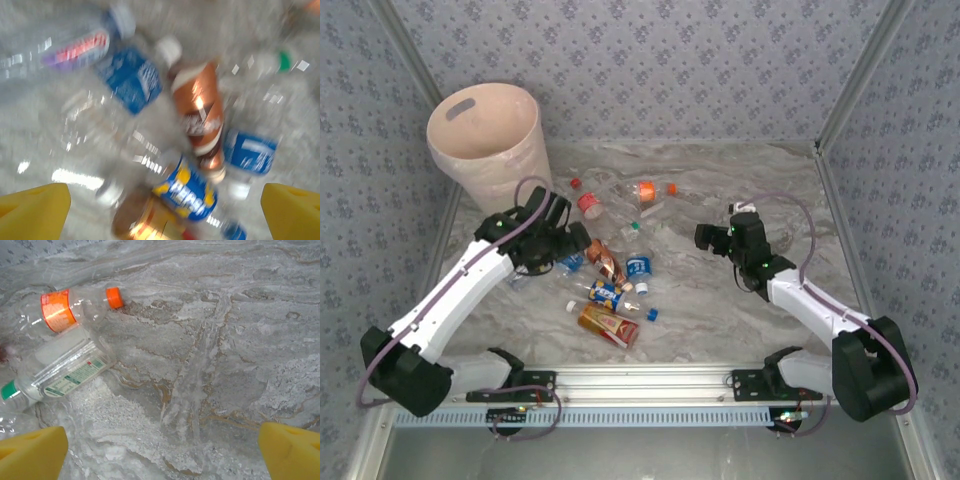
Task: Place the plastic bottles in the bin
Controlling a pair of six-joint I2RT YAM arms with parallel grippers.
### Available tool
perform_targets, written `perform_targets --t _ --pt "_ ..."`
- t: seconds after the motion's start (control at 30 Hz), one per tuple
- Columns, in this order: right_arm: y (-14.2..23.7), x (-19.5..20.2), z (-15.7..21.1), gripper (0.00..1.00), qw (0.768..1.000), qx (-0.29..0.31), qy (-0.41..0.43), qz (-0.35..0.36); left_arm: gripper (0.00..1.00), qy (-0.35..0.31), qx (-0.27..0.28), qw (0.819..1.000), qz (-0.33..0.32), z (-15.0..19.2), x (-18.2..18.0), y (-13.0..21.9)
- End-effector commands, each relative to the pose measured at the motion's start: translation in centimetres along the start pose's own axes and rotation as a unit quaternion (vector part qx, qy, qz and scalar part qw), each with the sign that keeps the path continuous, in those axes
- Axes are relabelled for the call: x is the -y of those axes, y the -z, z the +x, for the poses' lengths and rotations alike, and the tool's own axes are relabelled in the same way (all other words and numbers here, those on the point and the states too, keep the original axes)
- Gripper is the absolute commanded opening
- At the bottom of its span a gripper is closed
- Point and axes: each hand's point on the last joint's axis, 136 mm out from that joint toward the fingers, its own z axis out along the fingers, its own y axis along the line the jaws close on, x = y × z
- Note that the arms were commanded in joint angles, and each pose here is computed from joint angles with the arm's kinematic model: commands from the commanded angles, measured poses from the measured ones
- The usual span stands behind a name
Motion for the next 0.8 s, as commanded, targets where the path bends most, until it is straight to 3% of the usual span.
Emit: perform_targets --t 0.0,0.07,0.17,0.2,0.3,0.4,0.53,0.6,0.67,0.77 --pt "0.1 0.2 -0.3 1.00 1.000 0.013 0.007 0.000 0.98 0.008 -0.125 0.992 0.016 5.6 -0.7 -0.4" --pt "0.1 0.2 -0.3 1.00 1.000 0.016 0.007 -0.002 0.98 0.023 -0.140 0.990 -0.009 7.2 -2.3 -1.4" --pt "0.3 0.1 -0.1 1.00 1.000 0.018 0.008 -0.008 0.98 0.040 -0.070 0.997 -0.019 5.8 -4.3 -2.8" --pt "0.3 0.1 0.0 1.00 1.000 0.018 0.008 -0.009 0.98 0.033 -0.037 0.999 -0.010 4.1 -4.4 -3.0" --pt "0.7 -0.1 -0.3 1.00 1.000 0.023 0.007 -0.013 0.98 0.016 0.052 0.996 -0.064 -1.5 -6.2 -2.1" --pt "1.2 0.2 -0.5 1.00 0.999 0.031 0.006 -0.011 0.98 -0.068 0.104 0.987 -0.105 -5.6 -6.9 -1.9" --pt "1.6 0.5 0.1 1.00 1.000 0.026 0.006 -0.008 0.98 -0.182 0.100 0.969 -0.134 -8.0 -8.0 -3.1" --pt "1.7 0.7 0.2 1.00 1.000 0.025 0.007 -0.004 0.98 -0.170 0.094 0.972 -0.130 -8.9 -8.5 -3.3" --pt "1.7 0.7 0.1 1.00 1.000 0.025 0.012 -0.004 0.98 -0.176 0.086 0.977 -0.083 -9.3 -7.4 -4.1" --pt "1.7 0.6 -0.2 1.00 0.999 0.025 0.025 -0.005 0.98 -0.194 0.082 0.973 -0.098 -9.7 -7.8 -5.5"
